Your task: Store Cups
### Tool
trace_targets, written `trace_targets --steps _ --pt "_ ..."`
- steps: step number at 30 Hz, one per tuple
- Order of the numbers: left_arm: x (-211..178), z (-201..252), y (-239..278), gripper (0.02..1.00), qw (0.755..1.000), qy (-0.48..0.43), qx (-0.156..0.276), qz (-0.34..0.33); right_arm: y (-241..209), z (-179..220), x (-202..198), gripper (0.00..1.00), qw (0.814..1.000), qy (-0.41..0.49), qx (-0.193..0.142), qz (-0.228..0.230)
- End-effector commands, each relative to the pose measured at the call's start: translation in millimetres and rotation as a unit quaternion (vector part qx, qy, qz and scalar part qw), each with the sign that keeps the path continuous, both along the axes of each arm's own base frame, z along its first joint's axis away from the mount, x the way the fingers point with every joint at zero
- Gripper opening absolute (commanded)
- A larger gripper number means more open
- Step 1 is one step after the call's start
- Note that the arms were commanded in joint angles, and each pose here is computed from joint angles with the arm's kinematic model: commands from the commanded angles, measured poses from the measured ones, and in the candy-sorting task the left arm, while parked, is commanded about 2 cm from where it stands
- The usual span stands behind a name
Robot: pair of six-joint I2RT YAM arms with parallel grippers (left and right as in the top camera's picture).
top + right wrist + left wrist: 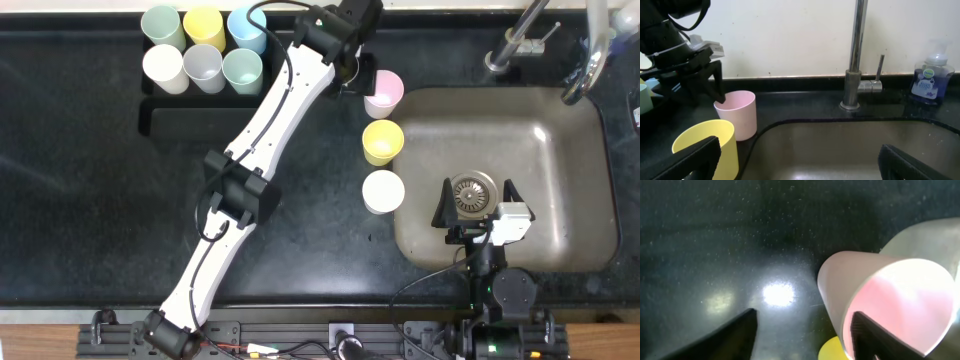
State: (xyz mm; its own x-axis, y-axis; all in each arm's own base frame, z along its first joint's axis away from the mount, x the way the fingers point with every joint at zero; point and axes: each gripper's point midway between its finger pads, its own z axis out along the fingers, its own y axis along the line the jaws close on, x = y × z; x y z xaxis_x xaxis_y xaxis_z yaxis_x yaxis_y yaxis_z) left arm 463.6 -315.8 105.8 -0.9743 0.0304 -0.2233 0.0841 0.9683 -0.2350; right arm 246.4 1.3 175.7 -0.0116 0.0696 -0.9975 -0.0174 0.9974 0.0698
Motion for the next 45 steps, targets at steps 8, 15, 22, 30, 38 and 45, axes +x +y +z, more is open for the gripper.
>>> trace_targets --steps 8,15,22,30,38,45 --pt "1.5 -11.2 -4.9 0.036 1.0 0.0 0.005 0.0 -1.8 -3.8 0.4 0.998 1.0 0.001 0.0 -0.005" --pt "-4.4 94.5 70.9 0.036 0.996 -0.037 0.003 0.08 -1.8 -3.8 0.4 0.998 1.0 0.001 0.0 -0.005" --pt "-35.1 251.7 211.5 0.036 0.959 -0.193 0.026 0.203 -1.8 -3.8 0.4 0.998 1.0 0.001 0.0 -0.005" --pt "-113.6 249.8 338.0 0.036 0.925 -0.144 0.131 0.327 -1.8 -3.8 0.4 1.0 1.0 0.001 0.0 -0.005" --pt "-88.7 124.3 361.8 0.036 0.926 -0.043 0.036 0.374 -1.8 -3.8 0.4 0.996 1.0 0.001 0.0 -0.005" --pt "-83.3 87.5 376.5 0.036 0.919 -0.001 0.023 0.392 -1.8 -3.8 0.4 0.998 1.0 0.001 0.0 -0.005"
